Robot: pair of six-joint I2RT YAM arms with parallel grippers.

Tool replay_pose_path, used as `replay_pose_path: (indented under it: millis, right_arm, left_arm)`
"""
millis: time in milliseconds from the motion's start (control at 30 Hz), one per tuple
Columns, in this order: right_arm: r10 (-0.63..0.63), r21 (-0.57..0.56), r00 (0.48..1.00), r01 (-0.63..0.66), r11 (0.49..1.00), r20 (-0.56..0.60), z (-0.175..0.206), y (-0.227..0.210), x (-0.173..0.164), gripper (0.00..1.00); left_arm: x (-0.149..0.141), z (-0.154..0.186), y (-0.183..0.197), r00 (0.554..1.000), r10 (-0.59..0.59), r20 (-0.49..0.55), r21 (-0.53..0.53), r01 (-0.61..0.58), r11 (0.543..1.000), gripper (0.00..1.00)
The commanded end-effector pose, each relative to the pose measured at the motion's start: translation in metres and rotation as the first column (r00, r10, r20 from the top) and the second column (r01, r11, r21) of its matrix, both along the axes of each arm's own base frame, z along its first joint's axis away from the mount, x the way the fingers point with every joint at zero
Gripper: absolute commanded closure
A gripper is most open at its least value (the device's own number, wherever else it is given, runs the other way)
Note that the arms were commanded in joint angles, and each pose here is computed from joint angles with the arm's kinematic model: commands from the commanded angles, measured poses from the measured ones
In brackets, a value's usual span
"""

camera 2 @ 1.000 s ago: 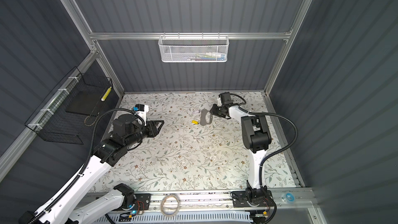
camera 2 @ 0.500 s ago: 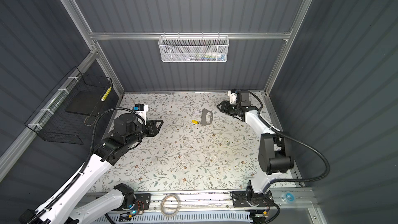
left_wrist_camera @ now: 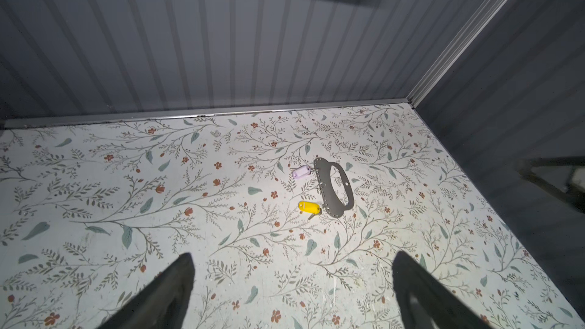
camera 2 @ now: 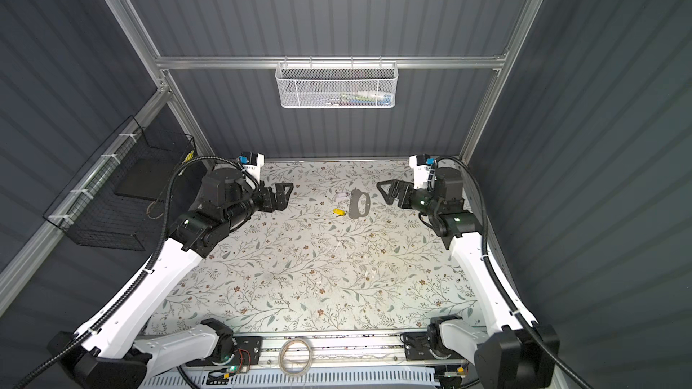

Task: Attach keys to a key ring
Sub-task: Reset both arms

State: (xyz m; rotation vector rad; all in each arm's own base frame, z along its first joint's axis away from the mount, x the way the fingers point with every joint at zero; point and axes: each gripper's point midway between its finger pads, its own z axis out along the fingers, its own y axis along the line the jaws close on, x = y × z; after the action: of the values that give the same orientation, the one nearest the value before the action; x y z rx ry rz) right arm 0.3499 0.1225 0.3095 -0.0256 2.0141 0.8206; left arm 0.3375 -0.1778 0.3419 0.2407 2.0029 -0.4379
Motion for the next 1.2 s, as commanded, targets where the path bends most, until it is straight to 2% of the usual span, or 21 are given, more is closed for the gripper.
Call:
replay_pose_path:
  millis: [0, 67, 133, 233, 300, 367, 433, 567, 667, 833, 967, 1167]
  right_arm:
    - [-0.286, -0.208, 0.955, 0.265, 0.942, -0.075, -0.018, -0.056, -0.005, 0.01]
    - [-0.385, -0.282, 0.921, 0.353, 0.892, -0.066, -0.02, -0.078, -0.01, 0.01]
    - [-0.461, -0.336, 0.888, 0.432, 0.837, -0.006, -0.018, -0.098, -0.012, 0.01]
    - [-0.61, -0.42, 0.79, 0.575, 0.702, 0.061, -0.025, -0.135, -0.015, 0.01]
    - [-0.616, -0.465, 0.782, 0.582, 0.667, 0.095, -0.037, -0.142, -0.013, 0.01]
    - [-0.598, -0.502, 0.796, 0.558, 0.661, 0.097, -0.052, -0.145, -0.009, 0.01]
    - [-0.59, -0.499, 0.801, 0.554, 0.666, 0.103, -0.062, -0.148, -0.002, 0.01]
    - [-0.585, -0.435, 0.804, 0.567, 0.7, 0.107, -0.08, -0.153, 0.005, 0.01]
    - [-0.583, -0.405, 0.799, 0.587, 0.701, 0.148, -0.093, -0.157, 0.007, 0.01]
    - [-0.554, -0.405, 0.797, 0.6, 0.689, 0.238, -0.108, -0.159, 0.007, 0.01]
    - [-0.534, -0.422, 0.806, 0.589, 0.689, 0.254, -0.118, -0.158, 0.008, 0.01]
    - [-0.514, -0.411, 0.815, 0.578, 0.705, 0.266, -0.134, -0.154, 0.013, 0.01]
  left_arm:
    - [0.012, 0.001, 0.007, 0.999, 0.03, -0.02, 0.102, -0.027, 0.994, 0.0]
    - [0.019, -0.008, 0.01, 0.998, 0.053, -0.036, 0.15, -0.047, 0.988, 0.0]
    - [0.031, -0.011, 0.024, 0.99, 0.139, -0.009, 0.204, -0.134, 0.97, 0.0]
    - [0.044, -0.024, 0.041, 0.974, 0.222, 0.045, 0.293, -0.225, 0.929, 0.0]
    - [0.049, -0.038, 0.052, 0.962, 0.252, 0.104, 0.336, -0.272, 0.902, 0.0]
    - [0.052, -0.048, 0.069, 0.933, 0.315, 0.174, 0.333, -0.356, 0.873, 0.0]
    - [0.056, -0.064, 0.086, 0.921, 0.338, 0.195, 0.309, -0.384, 0.87, 0.0]
    - [0.054, -0.103, 0.116, 0.913, 0.37, 0.173, 0.264, -0.405, 0.875, 0.0]
    - [0.049, -0.127, 0.135, 0.903, 0.406, 0.143, 0.232, -0.429, 0.873, 0.0]
    - [0.044, -0.161, 0.159, 0.879, 0.439, 0.187, 0.244, -0.474, 0.846, 0.0]
    - [0.049, -0.189, 0.17, 0.885, 0.434, 0.17, 0.197, -0.462, 0.865, 0.0]
    - [0.062, -0.221, 0.167, 0.905, 0.392, 0.164, 0.196, -0.419, 0.887, 0.0]
